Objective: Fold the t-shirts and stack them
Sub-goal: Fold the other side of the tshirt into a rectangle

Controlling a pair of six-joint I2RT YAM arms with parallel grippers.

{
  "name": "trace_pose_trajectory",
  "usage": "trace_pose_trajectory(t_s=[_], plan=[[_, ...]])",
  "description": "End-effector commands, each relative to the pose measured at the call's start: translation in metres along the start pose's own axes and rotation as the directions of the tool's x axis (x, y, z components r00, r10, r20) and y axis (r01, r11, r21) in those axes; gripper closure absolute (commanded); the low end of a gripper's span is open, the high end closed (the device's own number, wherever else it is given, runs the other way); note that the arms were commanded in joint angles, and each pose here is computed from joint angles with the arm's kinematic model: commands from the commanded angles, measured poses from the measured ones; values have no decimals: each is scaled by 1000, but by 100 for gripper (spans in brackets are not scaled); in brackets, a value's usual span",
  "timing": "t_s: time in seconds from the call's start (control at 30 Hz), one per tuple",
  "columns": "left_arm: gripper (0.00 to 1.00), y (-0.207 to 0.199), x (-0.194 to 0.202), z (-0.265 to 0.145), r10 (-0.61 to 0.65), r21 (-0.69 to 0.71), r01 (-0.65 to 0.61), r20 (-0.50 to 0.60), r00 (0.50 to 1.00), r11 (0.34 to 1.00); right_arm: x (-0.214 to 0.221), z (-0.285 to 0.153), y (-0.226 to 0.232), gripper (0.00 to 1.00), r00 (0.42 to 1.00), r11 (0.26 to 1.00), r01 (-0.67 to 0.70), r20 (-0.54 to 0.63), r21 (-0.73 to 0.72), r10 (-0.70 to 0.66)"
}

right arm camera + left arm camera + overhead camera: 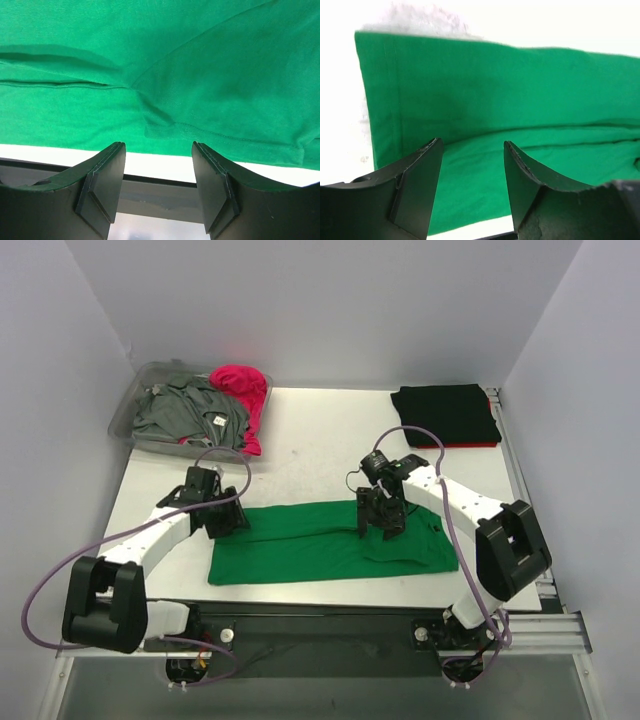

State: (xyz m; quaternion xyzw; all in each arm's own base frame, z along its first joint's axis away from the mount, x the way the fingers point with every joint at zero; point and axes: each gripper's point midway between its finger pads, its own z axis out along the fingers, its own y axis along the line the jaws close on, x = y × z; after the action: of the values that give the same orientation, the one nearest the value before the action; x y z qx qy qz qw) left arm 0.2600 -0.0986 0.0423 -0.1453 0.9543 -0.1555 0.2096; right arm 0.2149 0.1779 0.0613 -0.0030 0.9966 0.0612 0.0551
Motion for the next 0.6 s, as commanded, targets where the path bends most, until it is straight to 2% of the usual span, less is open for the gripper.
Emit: trace_pose_trajectory(t_s=[0.0,0.33,0.57], plan=[[37,1,11,-12,17,29,-17,-8,1000,999,2,1,-9,44,999,998,-28,-26,56,29],[37,-6,29,-26,35,52,-33,-40,999,998,-3,4,-9,44,999,997,-44,-29,65,46],[38,-5,35,-36,48,7,-48,-41,998,999,-4,4,-8,44,998,997,-52,-32,61,54]])
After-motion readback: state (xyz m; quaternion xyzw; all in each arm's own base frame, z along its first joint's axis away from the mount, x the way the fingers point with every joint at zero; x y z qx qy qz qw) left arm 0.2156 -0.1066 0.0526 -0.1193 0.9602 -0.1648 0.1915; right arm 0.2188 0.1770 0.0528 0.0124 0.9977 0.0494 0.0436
